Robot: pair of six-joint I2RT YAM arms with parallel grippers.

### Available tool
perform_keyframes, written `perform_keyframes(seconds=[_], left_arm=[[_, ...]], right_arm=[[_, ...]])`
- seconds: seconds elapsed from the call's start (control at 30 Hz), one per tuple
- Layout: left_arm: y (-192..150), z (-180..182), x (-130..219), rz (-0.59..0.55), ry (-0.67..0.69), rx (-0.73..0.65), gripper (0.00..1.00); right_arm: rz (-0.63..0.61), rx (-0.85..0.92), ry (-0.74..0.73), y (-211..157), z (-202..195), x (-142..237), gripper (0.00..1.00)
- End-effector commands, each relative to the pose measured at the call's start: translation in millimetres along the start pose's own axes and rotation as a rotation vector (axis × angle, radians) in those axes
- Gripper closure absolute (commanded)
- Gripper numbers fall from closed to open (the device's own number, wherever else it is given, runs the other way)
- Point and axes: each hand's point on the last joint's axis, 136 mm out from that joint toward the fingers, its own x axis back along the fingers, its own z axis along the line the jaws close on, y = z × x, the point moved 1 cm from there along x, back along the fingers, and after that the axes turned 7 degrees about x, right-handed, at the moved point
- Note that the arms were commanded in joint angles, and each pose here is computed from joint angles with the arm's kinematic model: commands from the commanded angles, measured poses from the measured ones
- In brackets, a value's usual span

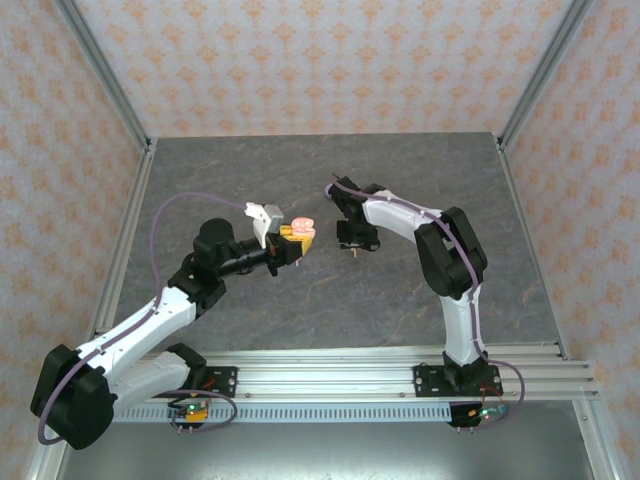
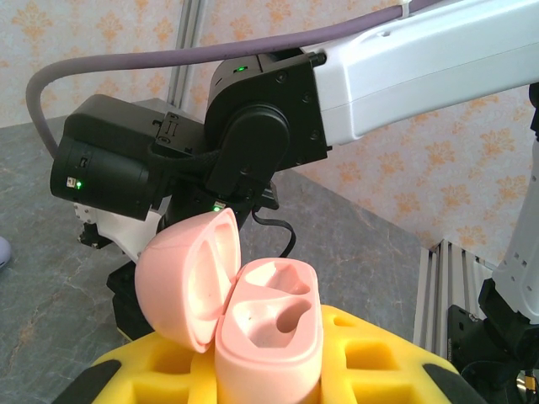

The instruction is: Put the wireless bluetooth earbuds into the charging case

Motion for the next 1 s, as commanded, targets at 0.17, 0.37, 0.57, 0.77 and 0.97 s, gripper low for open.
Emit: perform_keyframes(seconds=[0.17, 0.37, 0.57, 0.77, 0.97], left_arm=[[16, -2, -1, -0.029, 0.002, -0.011, 0.98], [16, -2, -1, -0.03, 0.001, -0.009, 0.98], [14, -1, -1, -0.022, 0.006, -0.005, 0.98], [8, 3, -4, 0.011, 0.028, 0.006, 0.98], [1, 14, -11, 0.027, 0.056, 0.052, 0.98]], right_arm=[[0.03, -0.013, -0.041, -2, -7, -5, 0.69], [0.039, -0.012, -0.043, -3, -7, -9, 0.72], [0.041, -0.009, -0.05, -5, -9, -12, 0.79], [-0.006, -0.001, -0.034, -2, -8, -4, 0.81], [-0.084, -0.001, 0.01, 0, -7, 14, 0.82]])
